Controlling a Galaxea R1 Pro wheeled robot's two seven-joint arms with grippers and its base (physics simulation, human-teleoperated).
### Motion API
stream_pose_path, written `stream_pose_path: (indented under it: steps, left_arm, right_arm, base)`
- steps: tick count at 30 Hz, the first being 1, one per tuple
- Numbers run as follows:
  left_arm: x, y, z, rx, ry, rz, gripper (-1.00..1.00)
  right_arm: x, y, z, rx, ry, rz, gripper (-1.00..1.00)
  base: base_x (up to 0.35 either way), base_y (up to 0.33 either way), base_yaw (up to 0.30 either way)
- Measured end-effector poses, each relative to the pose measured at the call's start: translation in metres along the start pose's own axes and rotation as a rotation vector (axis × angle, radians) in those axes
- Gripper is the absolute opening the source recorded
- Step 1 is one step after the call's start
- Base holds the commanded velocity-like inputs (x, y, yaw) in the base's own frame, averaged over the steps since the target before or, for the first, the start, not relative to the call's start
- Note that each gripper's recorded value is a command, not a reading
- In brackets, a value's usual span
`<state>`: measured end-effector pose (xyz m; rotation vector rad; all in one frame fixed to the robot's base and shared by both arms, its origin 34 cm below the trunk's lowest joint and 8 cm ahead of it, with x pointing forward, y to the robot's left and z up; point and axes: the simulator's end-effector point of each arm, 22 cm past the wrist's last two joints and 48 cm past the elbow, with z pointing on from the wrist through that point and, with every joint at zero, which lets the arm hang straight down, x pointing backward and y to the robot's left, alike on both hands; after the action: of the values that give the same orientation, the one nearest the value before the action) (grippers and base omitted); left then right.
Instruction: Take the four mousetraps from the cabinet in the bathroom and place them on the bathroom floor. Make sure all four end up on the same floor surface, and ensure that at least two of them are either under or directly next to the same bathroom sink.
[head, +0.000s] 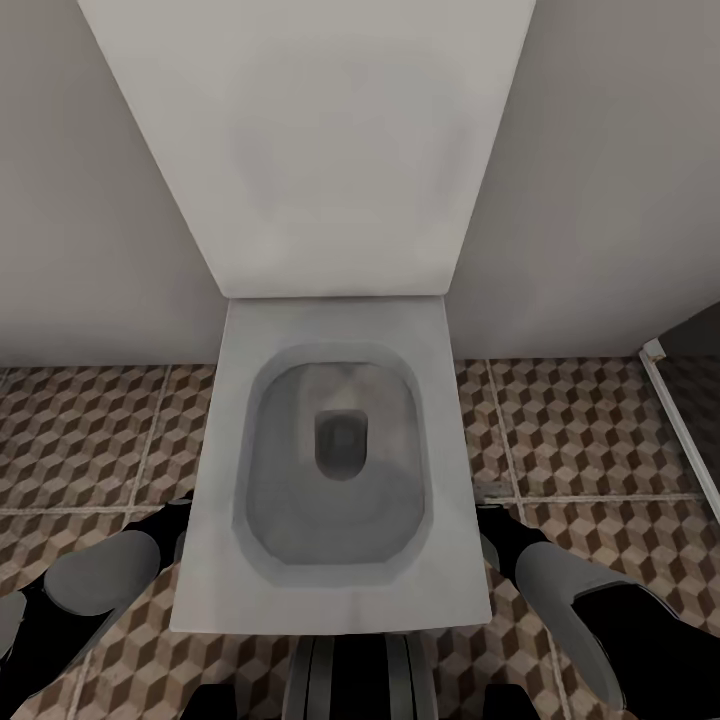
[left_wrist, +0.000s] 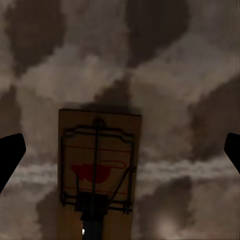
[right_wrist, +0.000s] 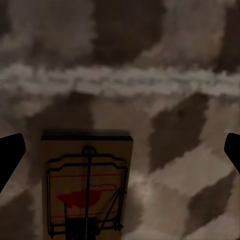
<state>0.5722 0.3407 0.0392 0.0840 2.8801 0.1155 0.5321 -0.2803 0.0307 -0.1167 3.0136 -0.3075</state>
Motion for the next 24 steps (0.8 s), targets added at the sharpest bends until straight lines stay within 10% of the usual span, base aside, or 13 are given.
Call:
stream_pose_path:
  steps: [24]
  left_arm:
    - [-0.0014, 0.0012, 0.0003, -0.002, -0.007, -0.001, 1.00]
  right_arm:
    - [-0.0011, 0.0001, 0.0003, 0.000, -0.005, 0.001, 1.00]
  base:
    - [-0.125, 0.000, 0.000]
